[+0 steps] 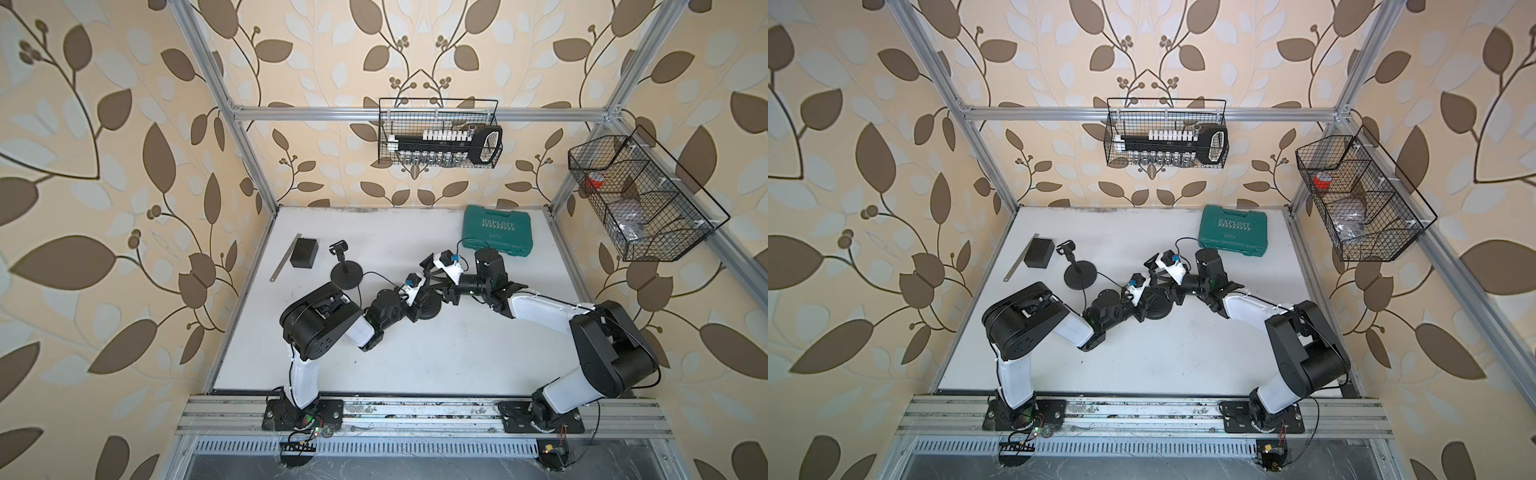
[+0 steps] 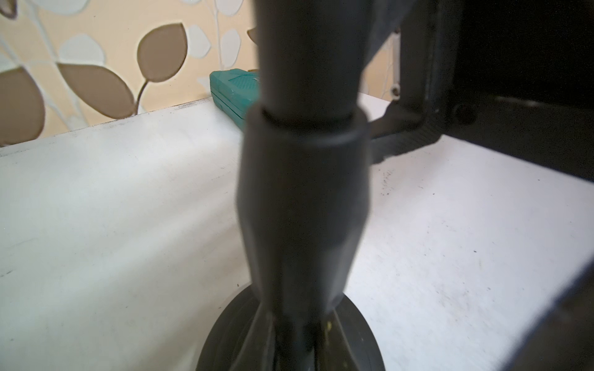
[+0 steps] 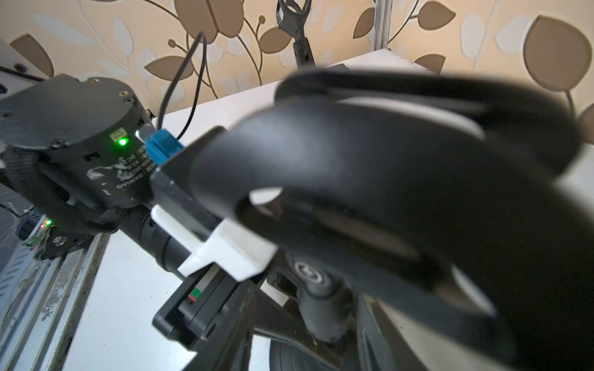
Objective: Assemble a microphone stand
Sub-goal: Screw the microphone stand pole into the microphone stand base.
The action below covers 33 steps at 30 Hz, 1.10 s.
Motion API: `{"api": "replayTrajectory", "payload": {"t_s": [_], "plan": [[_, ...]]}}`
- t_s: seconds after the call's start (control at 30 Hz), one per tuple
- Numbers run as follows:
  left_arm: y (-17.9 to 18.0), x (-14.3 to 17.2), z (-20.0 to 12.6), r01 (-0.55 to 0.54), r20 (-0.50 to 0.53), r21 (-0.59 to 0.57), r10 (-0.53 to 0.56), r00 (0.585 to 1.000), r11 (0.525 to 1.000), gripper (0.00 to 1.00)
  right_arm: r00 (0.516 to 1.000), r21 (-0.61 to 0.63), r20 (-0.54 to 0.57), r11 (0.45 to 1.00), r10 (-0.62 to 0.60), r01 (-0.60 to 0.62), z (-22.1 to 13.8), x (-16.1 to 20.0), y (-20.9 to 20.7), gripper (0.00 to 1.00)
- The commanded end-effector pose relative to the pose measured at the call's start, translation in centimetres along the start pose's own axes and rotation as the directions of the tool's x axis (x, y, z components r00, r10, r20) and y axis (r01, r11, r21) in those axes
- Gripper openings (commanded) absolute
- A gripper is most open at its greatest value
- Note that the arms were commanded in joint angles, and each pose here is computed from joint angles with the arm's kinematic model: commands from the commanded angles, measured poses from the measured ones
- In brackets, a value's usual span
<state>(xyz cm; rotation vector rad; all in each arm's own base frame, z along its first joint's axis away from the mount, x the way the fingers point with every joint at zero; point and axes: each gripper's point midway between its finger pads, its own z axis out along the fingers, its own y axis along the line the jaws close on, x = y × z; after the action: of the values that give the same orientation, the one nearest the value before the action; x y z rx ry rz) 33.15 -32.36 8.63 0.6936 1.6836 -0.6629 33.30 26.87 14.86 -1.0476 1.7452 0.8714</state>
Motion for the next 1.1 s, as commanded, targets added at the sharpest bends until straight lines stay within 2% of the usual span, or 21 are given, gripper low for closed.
{"api": "replayTrajectory", "payload": {"t_s": [0.0,0.17,0.3,0.47,0.57,0.67,0.73,0.9,1.07], "plan": [[-0.5,2.3,0.2,0.025,-0.078,0.016,-0.023,0.997,1.000,0.15,1.000,-0.027,0.004,1.000,0.001,-0.001,0.5,-0.6,-0.2,0.41],[-0.5,2.4,0.3,0.027,-0.086,0.018,-0.025,0.996,0.999,0.16,1.000,-0.028,0.015,1.000,0.004,-0.003,0.6,-0.5,-0.2,0.28],[-0.5,2.5,0.4,0.027,-0.087,0.019,-0.025,0.996,0.999,0.16,1.000,-0.027,0.019,0.999,0.021,-0.021,0.8,0.0,-0.2,0.13],[-0.5,2.4,0.4,0.024,-0.086,0.015,-0.023,0.996,1.000,0.16,0.999,0.048,0.025,0.998,0.039,-0.040,0.9,1.5,-0.2,0.00],[-0.5,2.2,0.3,0.030,-0.081,0.015,-0.029,0.996,0.999,0.19,0.999,0.176,-0.009,0.984,0.042,-0.040,1.2,3.0,-0.5,0.00],[-0.4,1.7,0.0,0.048,-0.058,0.008,-0.048,0.997,0.999,0.36,0.997,0.318,-0.022,0.946,0.071,-0.061,0.9,4.3,-1.2,0.00],[-0.5,1.0,-0.2,0.054,-0.036,0.010,-0.054,0.998,0.998,0.42,0.996,0.403,-0.020,0.913,0.083,-0.068,0.5,4.9,-1.3,0.00],[-0.4,-0.6,-0.7,0.059,0.002,0.002,-0.059,0.998,0.998,0.43,0.995,0.552,-0.024,0.830,0.101,-0.071,-0.2,5.9,-0.7,0.00],[-0.3,-1.4,-1.2,0.057,0.026,-0.007,-0.057,0.998,0.998,0.41,0.993,0.632,-0.042,0.773,0.109,-0.057,0.3,6.9,0.8,0.00]]}}
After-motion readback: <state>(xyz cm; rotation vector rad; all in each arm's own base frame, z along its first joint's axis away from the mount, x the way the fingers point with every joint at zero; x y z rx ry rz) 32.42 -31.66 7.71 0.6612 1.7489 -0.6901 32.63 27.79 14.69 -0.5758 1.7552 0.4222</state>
